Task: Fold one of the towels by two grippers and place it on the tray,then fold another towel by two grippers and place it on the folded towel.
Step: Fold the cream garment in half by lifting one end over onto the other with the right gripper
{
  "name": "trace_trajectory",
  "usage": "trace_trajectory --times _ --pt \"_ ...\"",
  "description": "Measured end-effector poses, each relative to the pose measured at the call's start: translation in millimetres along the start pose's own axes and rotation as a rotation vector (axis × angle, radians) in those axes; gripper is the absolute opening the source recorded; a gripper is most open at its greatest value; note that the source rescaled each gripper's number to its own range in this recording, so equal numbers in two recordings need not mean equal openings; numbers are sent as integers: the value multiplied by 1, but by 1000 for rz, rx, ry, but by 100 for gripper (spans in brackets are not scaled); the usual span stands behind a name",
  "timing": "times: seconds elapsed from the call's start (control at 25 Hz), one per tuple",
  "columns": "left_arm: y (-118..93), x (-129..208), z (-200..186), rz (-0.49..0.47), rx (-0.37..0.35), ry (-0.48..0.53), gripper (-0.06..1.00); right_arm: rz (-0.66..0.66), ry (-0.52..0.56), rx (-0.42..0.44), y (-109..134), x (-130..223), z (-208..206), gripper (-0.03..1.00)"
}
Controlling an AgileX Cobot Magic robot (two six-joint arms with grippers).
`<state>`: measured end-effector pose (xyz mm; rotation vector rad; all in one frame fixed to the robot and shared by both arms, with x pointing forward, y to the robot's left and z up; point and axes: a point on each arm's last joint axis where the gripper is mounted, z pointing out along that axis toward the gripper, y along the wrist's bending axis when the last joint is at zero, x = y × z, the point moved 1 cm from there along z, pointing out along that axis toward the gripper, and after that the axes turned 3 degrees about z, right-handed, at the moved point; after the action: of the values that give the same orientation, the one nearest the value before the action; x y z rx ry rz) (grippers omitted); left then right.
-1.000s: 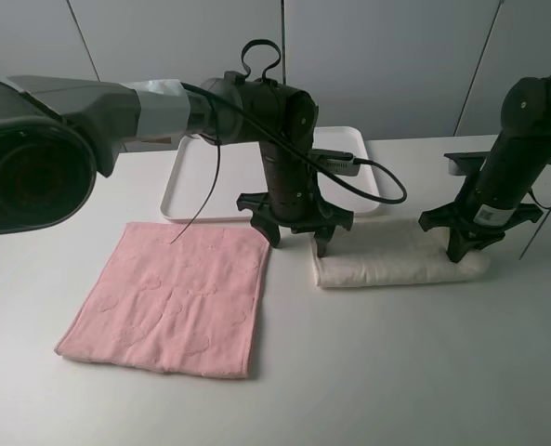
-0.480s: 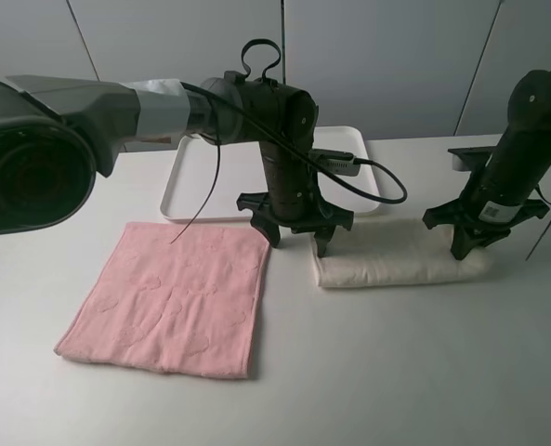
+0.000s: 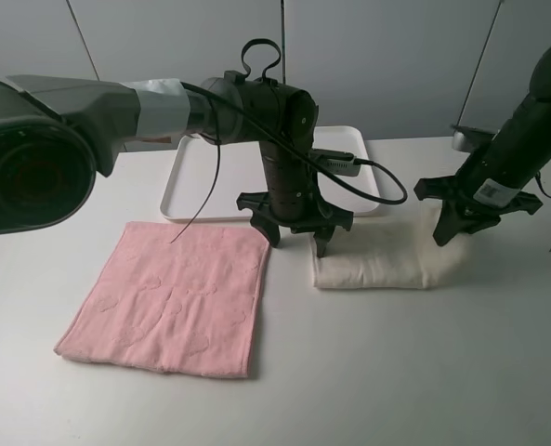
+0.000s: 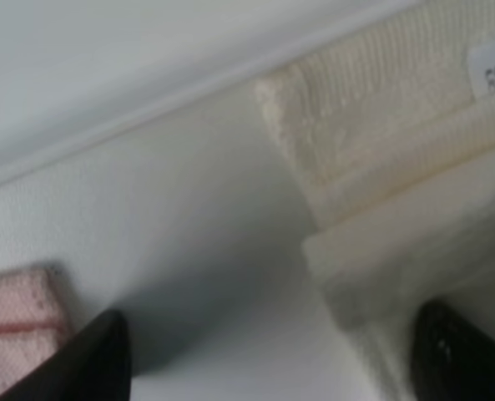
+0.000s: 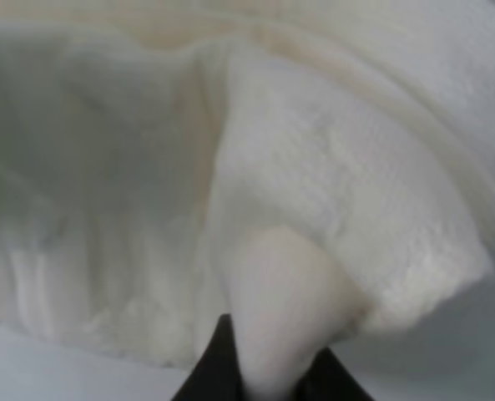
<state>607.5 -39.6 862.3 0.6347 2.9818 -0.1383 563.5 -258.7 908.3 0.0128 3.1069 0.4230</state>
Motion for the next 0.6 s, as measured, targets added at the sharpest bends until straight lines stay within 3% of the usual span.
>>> trace_trajectory --times 0.6 --pt "11 -1 0 -14 3 21 94 88 -63 -305 26 8 5 7"
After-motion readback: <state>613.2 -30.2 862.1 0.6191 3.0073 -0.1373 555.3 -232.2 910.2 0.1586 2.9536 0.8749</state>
